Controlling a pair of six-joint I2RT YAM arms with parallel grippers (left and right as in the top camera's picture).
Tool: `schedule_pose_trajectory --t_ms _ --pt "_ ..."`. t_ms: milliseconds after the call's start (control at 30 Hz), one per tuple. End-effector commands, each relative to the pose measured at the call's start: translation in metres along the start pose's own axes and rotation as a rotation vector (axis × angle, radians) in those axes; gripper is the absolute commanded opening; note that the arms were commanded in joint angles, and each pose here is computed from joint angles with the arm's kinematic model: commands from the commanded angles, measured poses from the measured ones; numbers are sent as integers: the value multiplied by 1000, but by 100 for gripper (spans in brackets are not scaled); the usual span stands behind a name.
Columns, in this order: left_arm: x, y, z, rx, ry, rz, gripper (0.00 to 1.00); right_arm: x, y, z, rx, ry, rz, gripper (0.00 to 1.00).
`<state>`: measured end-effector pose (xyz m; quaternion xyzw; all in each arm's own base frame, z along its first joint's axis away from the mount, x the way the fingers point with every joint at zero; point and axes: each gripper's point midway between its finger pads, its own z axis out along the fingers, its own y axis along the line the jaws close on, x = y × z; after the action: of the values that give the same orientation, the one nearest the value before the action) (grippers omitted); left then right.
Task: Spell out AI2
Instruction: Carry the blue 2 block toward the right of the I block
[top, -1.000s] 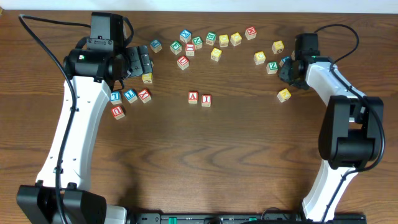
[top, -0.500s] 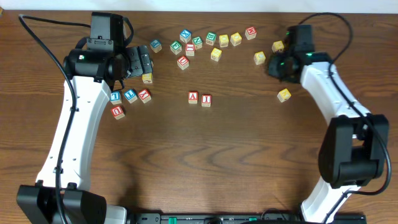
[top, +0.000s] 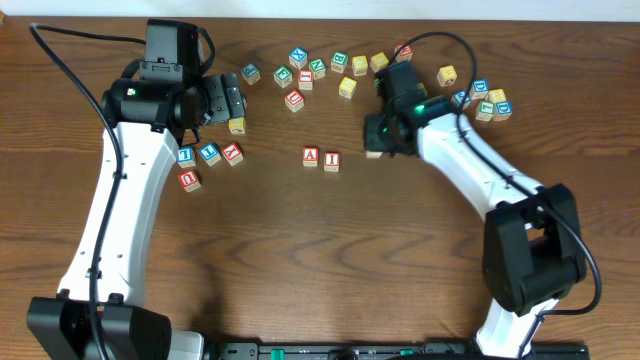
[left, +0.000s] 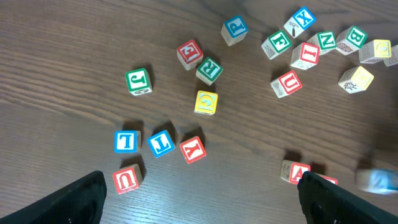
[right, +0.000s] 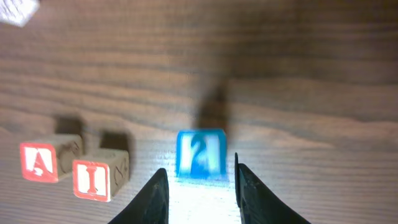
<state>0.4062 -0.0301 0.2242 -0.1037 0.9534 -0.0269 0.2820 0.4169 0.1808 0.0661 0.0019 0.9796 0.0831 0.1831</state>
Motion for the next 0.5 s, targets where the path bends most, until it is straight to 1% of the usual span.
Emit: schedule_pose_trajectory --t_ms 0,167,367,467 --pt "-5 2 -7 -7 -23 6 98 5 -9 6 108 -41 -43 30" --pt "-5 2 -7 -7 -23 6 98 6 -12 15 166 -103 -66 30" --pt "-5 2 -7 -7 -23 6 98 5 -9 19 147 -116 -102 30" --pt "-5 2 -7 -7 -23 6 98 6 1 18 100 -99 -141 33"
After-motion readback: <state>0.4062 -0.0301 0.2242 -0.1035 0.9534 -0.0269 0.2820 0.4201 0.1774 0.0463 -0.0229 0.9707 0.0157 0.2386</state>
